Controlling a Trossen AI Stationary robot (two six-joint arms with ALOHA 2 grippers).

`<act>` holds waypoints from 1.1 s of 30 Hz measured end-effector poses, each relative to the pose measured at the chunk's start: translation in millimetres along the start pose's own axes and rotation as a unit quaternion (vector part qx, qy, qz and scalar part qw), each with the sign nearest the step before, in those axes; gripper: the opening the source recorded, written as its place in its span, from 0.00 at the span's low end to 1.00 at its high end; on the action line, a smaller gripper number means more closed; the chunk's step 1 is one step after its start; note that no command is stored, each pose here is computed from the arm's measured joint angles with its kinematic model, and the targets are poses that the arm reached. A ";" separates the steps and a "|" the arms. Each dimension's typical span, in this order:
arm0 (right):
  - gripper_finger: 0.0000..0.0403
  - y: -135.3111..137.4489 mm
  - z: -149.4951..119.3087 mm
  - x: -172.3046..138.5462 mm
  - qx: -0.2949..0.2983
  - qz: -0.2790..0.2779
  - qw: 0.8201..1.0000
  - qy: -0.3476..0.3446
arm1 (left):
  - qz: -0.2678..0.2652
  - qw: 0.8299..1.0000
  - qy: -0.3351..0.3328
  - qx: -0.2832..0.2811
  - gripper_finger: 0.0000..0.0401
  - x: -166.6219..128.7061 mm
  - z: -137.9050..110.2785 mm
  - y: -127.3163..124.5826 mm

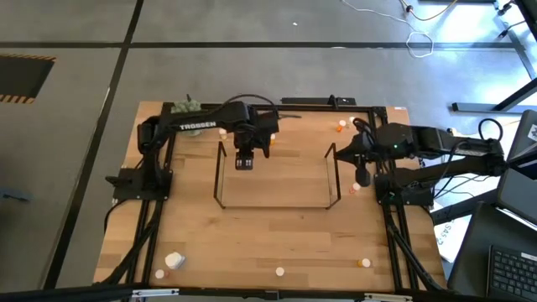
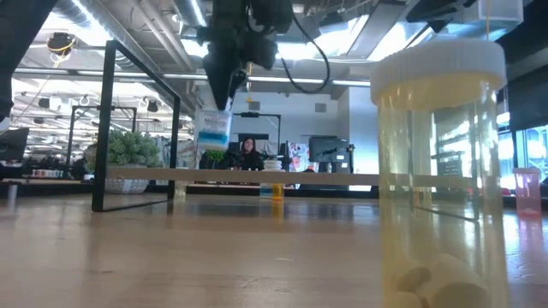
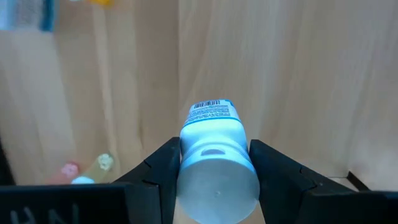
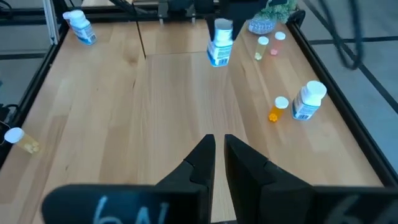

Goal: Pick and place medicine bottles onto shelf by color
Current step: Put the middle left white pill bottle on the shelf

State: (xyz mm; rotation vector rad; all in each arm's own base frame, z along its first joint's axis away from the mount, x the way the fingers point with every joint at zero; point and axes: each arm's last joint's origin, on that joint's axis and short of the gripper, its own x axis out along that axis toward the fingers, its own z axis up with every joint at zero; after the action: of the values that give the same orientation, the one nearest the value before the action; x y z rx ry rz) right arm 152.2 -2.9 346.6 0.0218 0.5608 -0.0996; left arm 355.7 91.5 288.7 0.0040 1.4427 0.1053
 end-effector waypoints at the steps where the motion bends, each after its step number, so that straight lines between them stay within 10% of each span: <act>1: 0.10 0.1 0.0 0.8 0.000 0.000 1.000 0.001 | 0.000 1.000 0.007 -0.002 0.38 3.7 -1.2 -1.3; 33: 0.10 0.1 0.1 1.3 -0.001 0.000 1.000 0.002 | -0.006 1.000 0.002 0.030 0.38 33.0 -2.6 -4.8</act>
State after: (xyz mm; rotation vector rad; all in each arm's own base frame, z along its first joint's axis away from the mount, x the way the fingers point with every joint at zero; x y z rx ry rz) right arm 153.4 -2.9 346.0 0.0194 0.5648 -0.0991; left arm 357.5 89.1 255.4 0.0443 1.4498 0.0536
